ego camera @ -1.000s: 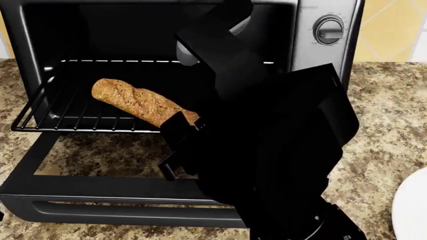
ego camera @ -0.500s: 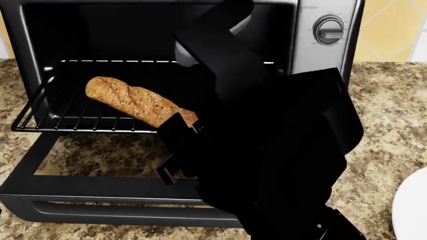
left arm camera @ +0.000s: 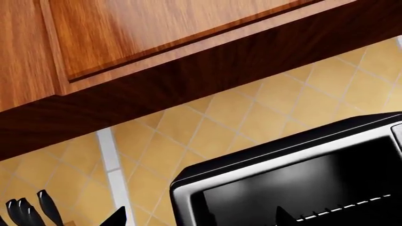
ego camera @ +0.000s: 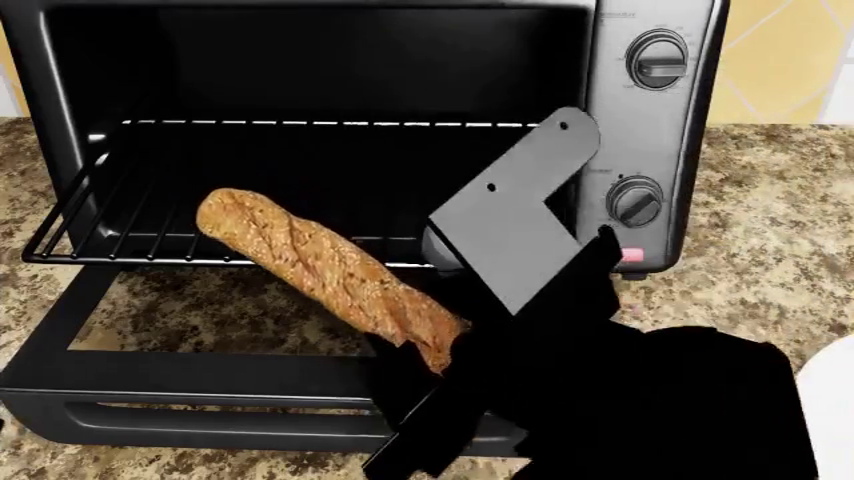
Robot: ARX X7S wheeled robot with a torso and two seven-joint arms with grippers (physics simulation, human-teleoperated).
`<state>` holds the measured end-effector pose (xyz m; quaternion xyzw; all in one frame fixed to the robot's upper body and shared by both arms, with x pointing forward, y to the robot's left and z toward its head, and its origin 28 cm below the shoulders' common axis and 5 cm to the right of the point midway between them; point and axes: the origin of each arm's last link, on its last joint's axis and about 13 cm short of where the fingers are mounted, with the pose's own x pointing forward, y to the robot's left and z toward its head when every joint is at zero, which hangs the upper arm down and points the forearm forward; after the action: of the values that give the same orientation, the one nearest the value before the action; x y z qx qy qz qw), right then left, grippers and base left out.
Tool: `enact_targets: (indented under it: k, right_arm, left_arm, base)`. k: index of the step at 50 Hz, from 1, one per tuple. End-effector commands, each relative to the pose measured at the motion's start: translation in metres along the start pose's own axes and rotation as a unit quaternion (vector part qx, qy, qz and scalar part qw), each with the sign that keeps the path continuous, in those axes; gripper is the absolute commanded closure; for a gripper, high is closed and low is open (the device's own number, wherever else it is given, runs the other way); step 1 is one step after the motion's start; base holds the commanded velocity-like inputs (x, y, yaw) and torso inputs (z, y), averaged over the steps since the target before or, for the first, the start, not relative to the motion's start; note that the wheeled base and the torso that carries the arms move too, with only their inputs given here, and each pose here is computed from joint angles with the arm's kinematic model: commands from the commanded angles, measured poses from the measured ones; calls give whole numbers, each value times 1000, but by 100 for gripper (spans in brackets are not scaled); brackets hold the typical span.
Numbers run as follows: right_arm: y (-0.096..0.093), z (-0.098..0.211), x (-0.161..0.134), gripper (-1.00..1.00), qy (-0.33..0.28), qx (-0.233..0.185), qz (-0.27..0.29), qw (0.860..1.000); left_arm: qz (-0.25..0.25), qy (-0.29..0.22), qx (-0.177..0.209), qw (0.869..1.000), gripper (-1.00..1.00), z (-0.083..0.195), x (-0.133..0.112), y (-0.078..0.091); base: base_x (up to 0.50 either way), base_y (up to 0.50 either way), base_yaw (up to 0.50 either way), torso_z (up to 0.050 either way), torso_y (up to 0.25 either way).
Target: Pick the baguette from the rack and place it on the plate on the counter.
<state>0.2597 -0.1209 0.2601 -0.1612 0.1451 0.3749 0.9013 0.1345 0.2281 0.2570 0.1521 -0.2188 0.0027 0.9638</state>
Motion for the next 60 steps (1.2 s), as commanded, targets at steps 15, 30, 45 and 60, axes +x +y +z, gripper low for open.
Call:
enact_targets:
  k: [15,30,45,60]
  right_arm:
    - [40,-91,-102,100,-74,62,-170,981]
    - [34,-125,-177,100,-87,138,-320,933]
    - [19,-130,-218,100,-80,174,-415,889]
    - [19,-137,-234,100,-73,210,-465,857]
  left_arm:
    - [-13,-7,-2,1000,-100,5,1,-5]
    - [-17,-11,-3,1000,-100,6,2,-6]
    - [-18,-12,-3,1000,-100,7,2,-6]
    - [-22,-11,-1,1000,-100,8,3,-8]
  base:
    - [0,0,0,0,0]
    - [0,0,0,0,0]
    - [0,0,0,0,0]
    - [0,0,0,0,0]
